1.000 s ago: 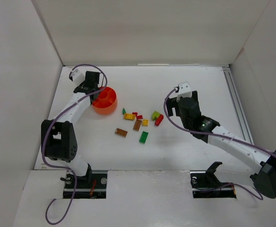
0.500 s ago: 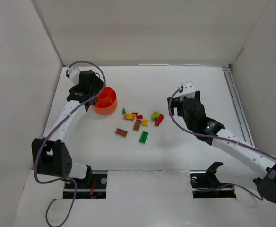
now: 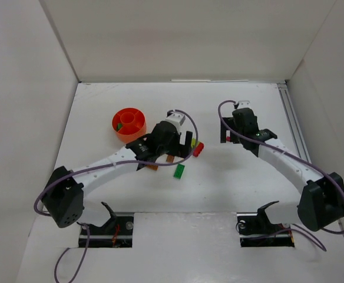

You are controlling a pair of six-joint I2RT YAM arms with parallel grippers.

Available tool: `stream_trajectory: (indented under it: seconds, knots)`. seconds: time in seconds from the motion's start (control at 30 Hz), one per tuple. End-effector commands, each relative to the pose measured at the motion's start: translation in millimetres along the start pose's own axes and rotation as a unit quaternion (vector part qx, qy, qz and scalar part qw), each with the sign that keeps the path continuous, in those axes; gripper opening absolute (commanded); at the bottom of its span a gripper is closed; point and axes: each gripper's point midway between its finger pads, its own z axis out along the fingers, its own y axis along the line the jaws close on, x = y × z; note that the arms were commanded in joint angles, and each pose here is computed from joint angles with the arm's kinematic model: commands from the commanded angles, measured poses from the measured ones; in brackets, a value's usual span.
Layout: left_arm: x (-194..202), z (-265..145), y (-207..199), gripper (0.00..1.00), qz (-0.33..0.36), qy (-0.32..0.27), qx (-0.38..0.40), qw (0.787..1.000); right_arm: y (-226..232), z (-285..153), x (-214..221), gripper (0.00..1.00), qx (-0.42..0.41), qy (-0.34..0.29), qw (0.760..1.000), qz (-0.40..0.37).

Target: Sort the legos into containers by color

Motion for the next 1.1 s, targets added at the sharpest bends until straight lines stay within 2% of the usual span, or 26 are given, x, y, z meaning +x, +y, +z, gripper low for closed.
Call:
stream_trajectory:
  seconds: [0.0,0.17,0.3,0.43,0.53,0.57,0.6,0.87,1.07]
  knots:
    - [28,9,-5,0.98,0.033,0.030,0.037,0.998,-13,-9,-10,1.00,0.003,0.010,0.998,0.055]
    - [62,15,-25,0.90,0.046,0.065,0.069,0.994,-43,-13,-1,0.97,0.026,0.023,0.995,0.097]
    - [92,25,-28,0.89,0.067,0.101,0.058,0.991,-56,-21,0,0.94,0.030,0.016,0.993,0.114]
    - [113,35,-25,0.79,0.075,0.130,0.048,0.987,-61,-25,6,0.94,0.034,0.019,0.992,0.116]
    - [120,42,-19,0.74,0.078,0.140,0.034,0.986,-64,-26,10,0.94,0.038,0.023,0.992,0.118]
    - [120,43,-18,0.69,0.079,0.138,0.029,0.987,-64,-26,10,0.94,0.038,0.023,0.992,0.118]
    - [119,46,-17,0.67,0.075,0.137,0.022,0.988,-65,-27,12,0.94,0.038,0.023,0.993,0.114]
    - [127,49,2,0.67,0.062,0.137,-0.028,0.988,-71,-23,23,0.94,0.047,0.036,0.992,0.108]
    - [142,59,8,0.60,0.064,0.160,-0.046,0.984,-68,-19,31,0.94,0.038,0.047,0.993,0.101]
